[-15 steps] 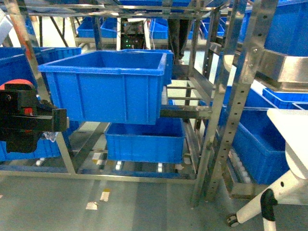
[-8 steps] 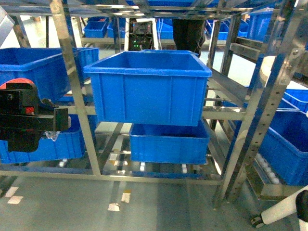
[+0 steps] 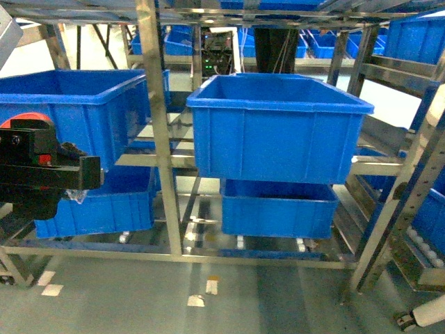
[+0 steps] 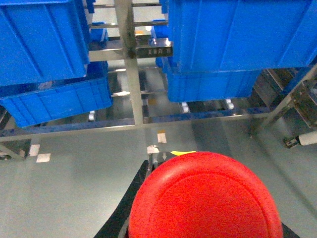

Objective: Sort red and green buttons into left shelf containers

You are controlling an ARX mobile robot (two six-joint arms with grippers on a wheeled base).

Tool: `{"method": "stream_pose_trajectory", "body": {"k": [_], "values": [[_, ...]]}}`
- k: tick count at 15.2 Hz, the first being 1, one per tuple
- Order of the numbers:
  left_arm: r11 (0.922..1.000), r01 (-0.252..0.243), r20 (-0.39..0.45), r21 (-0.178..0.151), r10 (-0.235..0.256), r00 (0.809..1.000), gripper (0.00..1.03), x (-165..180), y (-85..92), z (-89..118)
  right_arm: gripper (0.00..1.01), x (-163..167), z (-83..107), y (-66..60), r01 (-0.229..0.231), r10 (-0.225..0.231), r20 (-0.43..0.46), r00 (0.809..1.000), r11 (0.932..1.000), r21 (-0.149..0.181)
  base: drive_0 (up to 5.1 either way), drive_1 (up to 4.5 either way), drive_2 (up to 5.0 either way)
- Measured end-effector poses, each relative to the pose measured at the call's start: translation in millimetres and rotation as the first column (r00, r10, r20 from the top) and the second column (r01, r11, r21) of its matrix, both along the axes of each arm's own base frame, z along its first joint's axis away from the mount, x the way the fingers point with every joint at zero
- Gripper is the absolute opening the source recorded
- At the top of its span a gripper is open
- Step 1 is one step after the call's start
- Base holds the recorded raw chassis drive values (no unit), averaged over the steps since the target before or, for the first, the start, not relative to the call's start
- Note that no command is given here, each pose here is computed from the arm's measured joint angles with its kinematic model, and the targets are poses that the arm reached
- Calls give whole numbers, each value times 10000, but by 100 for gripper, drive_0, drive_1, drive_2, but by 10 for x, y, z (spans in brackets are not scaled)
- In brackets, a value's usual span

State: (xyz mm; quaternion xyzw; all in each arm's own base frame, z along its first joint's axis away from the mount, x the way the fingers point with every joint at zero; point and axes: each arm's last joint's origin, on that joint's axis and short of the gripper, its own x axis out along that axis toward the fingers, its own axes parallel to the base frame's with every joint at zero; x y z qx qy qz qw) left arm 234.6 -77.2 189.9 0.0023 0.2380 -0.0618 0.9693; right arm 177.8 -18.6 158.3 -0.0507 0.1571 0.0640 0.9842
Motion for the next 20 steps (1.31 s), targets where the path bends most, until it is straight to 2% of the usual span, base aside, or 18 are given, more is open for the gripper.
{"method": "stream_pose_trajectory", "body": {"k": [12, 16, 18, 20], "values": [[10000, 3, -19, 5, -3, 10000, 26, -1, 0, -2, 28, 0, -2, 0, 0, 0, -15, 10000, 10000, 2, -497, 248, 248], [9998, -216, 15, 52, 215, 9998, 26, 9, 30, 0, 28, 1, -1, 14, -133, 133, -4, 9999, 9999, 24, 0, 0, 0], [10000, 90, -71, 4, -90, 9999, 26, -7, -13, -6, 28, 0, -1, 12, -93, 93, -2, 10000, 10000, 12, -20, 321, -361], [10000, 59, -50, 8, -59, 10000, 26, -8, -9, -2, 28, 0, -2, 12, -93, 93, -21, 10000, 10000, 14, 2, 418, -415]]}}
